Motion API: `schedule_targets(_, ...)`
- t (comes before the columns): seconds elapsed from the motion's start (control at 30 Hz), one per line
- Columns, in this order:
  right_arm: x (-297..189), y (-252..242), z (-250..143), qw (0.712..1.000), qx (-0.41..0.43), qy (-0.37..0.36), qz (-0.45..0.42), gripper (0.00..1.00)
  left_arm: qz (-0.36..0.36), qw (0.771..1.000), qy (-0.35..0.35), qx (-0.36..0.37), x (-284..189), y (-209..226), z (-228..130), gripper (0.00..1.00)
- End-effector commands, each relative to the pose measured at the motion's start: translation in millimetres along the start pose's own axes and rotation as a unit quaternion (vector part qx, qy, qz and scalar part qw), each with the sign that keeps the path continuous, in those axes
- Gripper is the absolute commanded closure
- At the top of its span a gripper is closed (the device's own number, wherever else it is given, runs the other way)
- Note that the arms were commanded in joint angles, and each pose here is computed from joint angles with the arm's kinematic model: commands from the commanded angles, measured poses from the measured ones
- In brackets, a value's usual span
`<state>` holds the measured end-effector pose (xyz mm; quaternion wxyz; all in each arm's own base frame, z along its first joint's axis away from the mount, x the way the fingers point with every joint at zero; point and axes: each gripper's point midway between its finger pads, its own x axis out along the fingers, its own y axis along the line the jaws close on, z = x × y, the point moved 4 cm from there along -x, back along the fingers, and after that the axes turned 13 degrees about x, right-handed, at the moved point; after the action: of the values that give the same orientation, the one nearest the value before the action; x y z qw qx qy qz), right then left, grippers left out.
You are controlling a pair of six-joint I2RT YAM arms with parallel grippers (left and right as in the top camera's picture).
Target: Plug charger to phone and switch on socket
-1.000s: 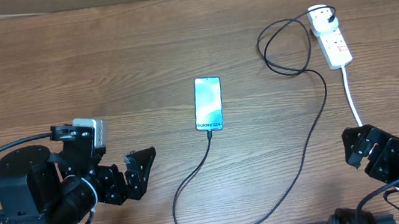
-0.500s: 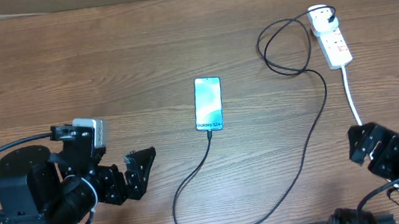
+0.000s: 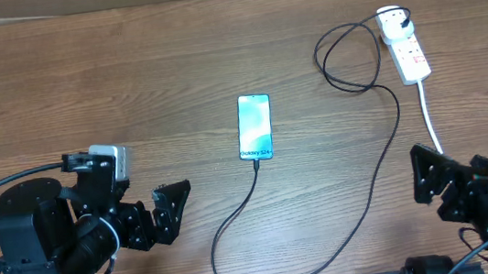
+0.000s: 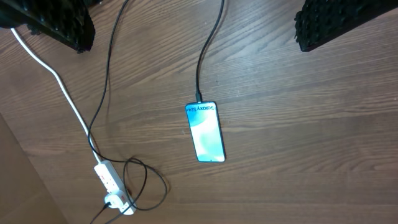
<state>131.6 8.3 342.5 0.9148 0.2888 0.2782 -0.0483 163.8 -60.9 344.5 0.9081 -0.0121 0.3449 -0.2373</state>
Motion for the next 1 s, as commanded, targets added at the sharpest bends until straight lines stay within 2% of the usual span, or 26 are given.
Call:
schedule_targets(0.0, 16.1, -9.0, -16.2, 1.0, -0.008, -0.004, 0.014, 0.0, -0.005, 1.0, -0.006, 0.011, -1.9, -2.4, 1.8, 0.0)
schedule_targets(0.3, 54.3, -18.1, -46.0, 0.991, -0.032, -0.07, 0.106, 0.0, -0.005, 1.0, -0.006, 0.011, -1.9, -2.4, 1.8, 0.0)
schedule_targets(0.97, 124.1, -34.4, -75.8, 0.962, -0.059, -0.172, 0.206, 0.0, -0.005, 1.0, -0.006, 0.011, -1.9, -2.4, 1.8, 0.0)
